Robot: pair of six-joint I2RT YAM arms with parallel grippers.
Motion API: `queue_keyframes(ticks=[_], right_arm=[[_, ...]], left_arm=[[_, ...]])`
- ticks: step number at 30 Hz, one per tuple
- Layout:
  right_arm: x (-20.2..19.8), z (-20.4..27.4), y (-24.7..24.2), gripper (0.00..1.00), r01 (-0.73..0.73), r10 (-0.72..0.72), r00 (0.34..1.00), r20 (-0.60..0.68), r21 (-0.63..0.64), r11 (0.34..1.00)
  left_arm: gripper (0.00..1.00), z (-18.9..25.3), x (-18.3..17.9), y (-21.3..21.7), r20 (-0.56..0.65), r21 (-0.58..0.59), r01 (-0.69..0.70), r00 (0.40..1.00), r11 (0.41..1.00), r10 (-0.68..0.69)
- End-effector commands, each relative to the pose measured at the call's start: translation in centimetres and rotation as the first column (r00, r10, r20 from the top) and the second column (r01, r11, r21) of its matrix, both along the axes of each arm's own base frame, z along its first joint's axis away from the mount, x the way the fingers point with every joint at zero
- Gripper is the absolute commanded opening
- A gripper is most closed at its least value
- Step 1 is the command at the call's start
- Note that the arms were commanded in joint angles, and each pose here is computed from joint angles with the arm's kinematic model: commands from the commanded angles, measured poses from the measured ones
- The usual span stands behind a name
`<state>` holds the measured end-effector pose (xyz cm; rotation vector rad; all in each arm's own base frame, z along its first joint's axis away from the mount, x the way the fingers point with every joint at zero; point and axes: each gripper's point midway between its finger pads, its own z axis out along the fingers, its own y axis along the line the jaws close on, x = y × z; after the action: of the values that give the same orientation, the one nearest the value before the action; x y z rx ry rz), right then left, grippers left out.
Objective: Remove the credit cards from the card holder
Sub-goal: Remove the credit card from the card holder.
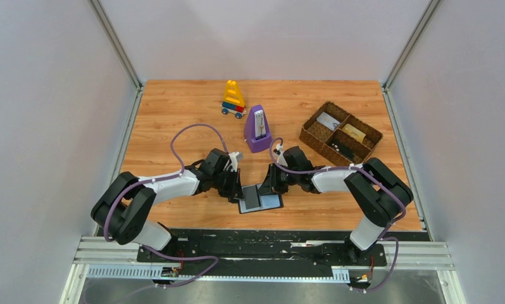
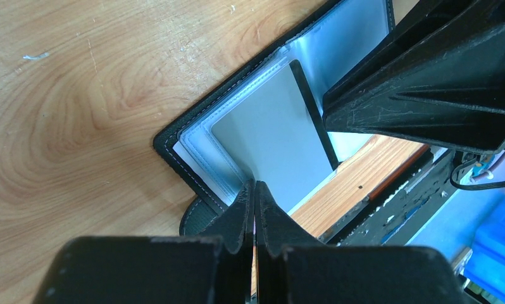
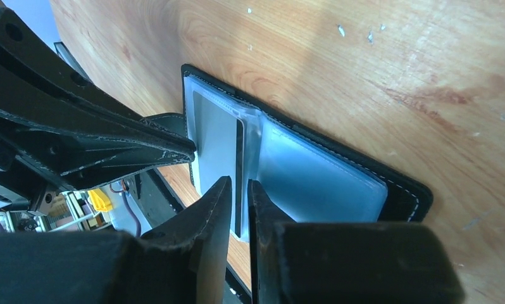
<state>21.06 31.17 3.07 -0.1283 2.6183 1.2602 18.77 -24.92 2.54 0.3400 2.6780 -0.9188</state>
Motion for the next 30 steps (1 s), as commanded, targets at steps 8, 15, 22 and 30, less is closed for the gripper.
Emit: queue_keyframes(ticks=[8, 15, 22, 30], right_arm=[[0.3, 0.3, 0.9, 0.19, -0.018, 0.018, 1.0, 0.011, 0.036, 0.999], [0.2, 0.0, 1.0, 0.18, -0.036, 0.036, 0.999, 0.009, 0.032, 0.999], [-0.2, 1.0, 1.5, 0.13, -0.08, 0.078, 0.997, 0.022, 0.102, 0.992], [0.0, 1.4, 0.8, 0.0, -0.073, 0.072, 0.997, 0.015, 0.144, 0.987]], left_arm=[[0.0, -2.0, -0.9, 1.3, -0.02, 0.068, 0.017, 1.0, 0.998, -0.015], [0.0, -2.0, -0.9, 1.3, -0.019, 0.067, 0.02, 1.0, 0.998, -0.018], [0.0, -2.0, -0.9, 1.2, -0.022, 0.066, 0.02, 1.0, 0.998, -0.019], [0.0, -2.2, -0.9, 1.5, -0.03, 0.082, 0.014, 0.999, 0.997, -0.012]])
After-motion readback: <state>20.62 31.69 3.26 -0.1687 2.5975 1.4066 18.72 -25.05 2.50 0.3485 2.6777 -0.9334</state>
